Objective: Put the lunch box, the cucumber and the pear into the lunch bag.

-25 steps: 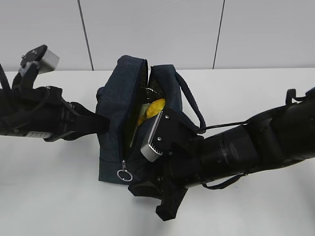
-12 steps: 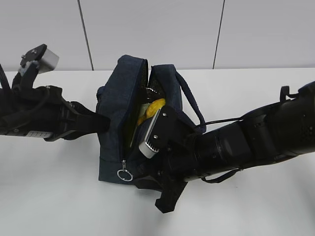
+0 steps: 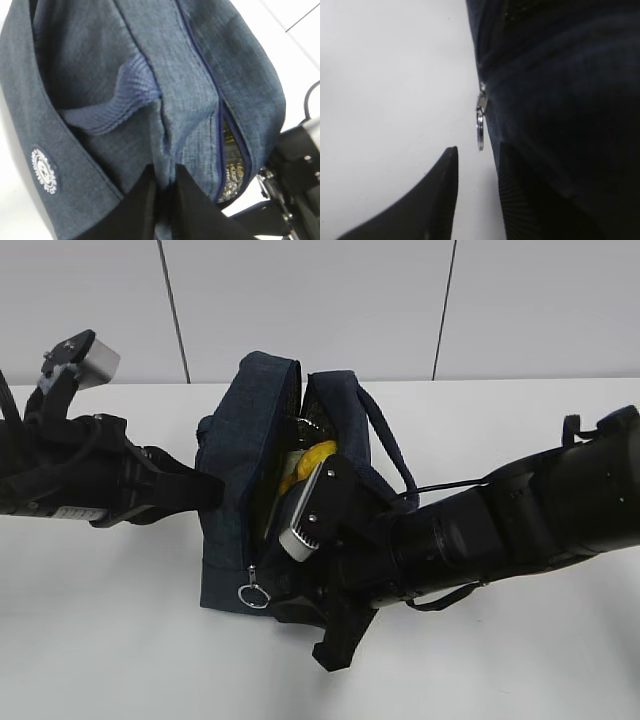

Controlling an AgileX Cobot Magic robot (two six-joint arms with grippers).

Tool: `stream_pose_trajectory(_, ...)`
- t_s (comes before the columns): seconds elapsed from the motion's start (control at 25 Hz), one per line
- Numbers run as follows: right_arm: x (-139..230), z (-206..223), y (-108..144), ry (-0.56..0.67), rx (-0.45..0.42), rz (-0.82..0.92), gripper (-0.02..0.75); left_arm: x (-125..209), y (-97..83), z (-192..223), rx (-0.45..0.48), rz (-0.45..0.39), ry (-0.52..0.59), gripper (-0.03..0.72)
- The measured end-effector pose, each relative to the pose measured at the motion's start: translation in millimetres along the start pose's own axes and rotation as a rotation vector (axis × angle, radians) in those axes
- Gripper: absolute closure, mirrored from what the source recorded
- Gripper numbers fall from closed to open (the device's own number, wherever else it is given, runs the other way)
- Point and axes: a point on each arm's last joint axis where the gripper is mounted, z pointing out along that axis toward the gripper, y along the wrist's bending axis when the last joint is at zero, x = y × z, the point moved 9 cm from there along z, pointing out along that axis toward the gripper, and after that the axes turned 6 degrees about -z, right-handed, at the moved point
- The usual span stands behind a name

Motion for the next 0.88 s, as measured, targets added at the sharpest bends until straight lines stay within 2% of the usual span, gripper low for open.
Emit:
stream_pose_trajectory(0.44,8.8,11.0,-1.5,0.017,-0.015,0.020,0.503,-0.3,-0.3,0.0,0.002,0.008,-0.002,0.682)
stream_pose_trajectory(0.88,-3.8,12.4,-10.5,-0.012,0.001,0.008,0.503,-0.5,-1.1,0.0,0.006,0.005,-0.003,0.682)
